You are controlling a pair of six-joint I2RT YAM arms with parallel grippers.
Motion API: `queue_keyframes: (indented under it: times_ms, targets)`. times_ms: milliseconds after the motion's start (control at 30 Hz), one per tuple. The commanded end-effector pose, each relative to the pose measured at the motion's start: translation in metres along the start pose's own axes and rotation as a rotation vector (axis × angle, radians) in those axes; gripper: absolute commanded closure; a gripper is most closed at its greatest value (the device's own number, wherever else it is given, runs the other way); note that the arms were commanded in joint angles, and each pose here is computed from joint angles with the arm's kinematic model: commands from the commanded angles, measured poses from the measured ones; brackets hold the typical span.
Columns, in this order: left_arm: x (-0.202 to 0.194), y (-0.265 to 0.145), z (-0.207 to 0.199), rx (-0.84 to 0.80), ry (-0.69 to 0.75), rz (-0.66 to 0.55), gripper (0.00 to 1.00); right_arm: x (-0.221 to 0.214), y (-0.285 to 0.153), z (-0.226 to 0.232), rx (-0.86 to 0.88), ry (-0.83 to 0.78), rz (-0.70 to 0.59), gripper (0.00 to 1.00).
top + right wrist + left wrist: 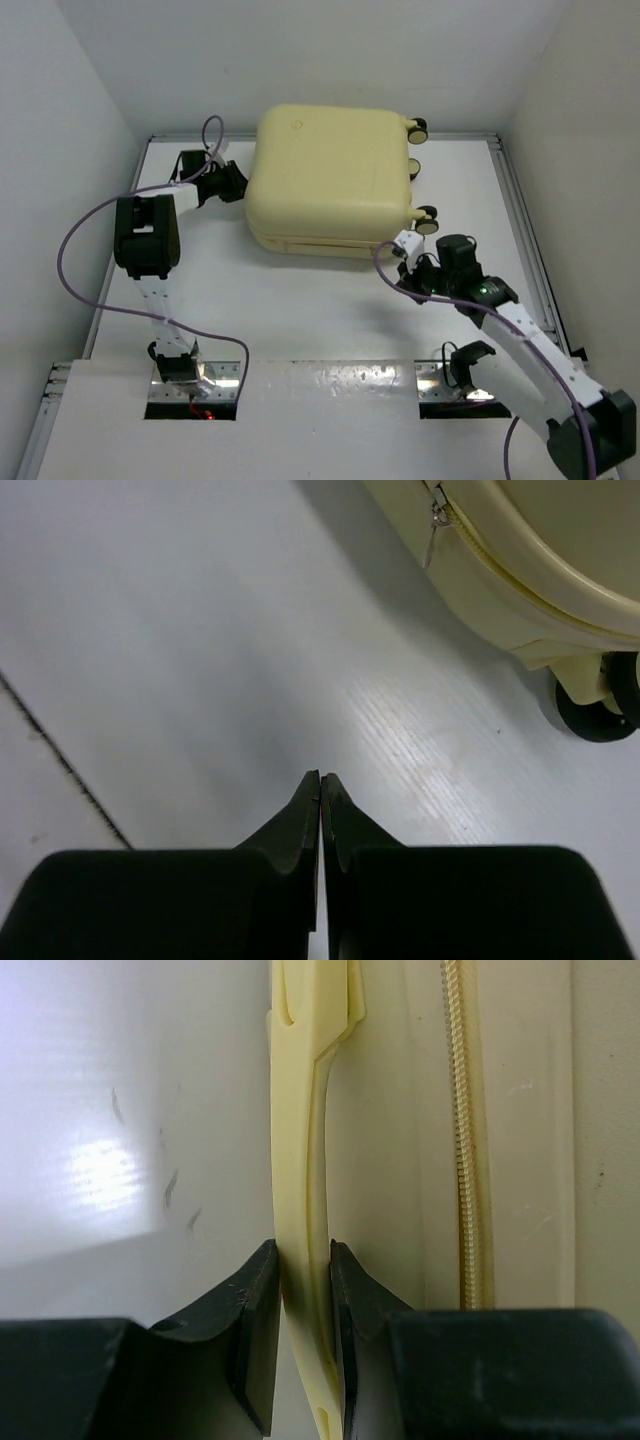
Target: Pack the luggage
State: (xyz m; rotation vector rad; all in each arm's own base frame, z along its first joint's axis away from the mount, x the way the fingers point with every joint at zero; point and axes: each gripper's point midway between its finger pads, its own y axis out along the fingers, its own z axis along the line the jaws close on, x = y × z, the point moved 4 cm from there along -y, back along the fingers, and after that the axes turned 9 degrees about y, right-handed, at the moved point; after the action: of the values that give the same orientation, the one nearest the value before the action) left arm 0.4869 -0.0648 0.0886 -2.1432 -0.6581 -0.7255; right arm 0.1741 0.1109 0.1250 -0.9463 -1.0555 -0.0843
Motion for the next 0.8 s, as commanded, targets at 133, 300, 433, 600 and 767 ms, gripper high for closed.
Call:
queue_keyframes:
  times_ms: [133, 300, 433, 600, 767]
  targets:
    - [-0.038, -0.035, 0.02, 0.049, -0.154, 0.079, 1.0, 0.018, 0.049, -0.037, -0.244, -0.043, -0.178, 1.0]
    - [-0.046, -0.049, 0.033, 0.045, -0.242, 0.067, 1.0, 0.035, 0.08, -0.048, -0.321, 0.087, -0.249, 1.0]
    - [-0.041, -0.065, 0.04, 0.066, -0.25, 0.03, 1.0, 0.065, 0.09, -0.062, -0.377, 0.111, -0.355, 1.0]
    - [-0.037, -0.077, 0.056, 0.114, -0.27, -0.002, 1.0, 0.081, 0.099, -0.079, -0.406, 0.13, -0.399, 1.0]
    - [-0.027, -0.081, 0.064, 0.125, -0.283, -0.027, 1.0, 0.08, 0.095, -0.077, -0.368, 0.114, -0.385, 0.79]
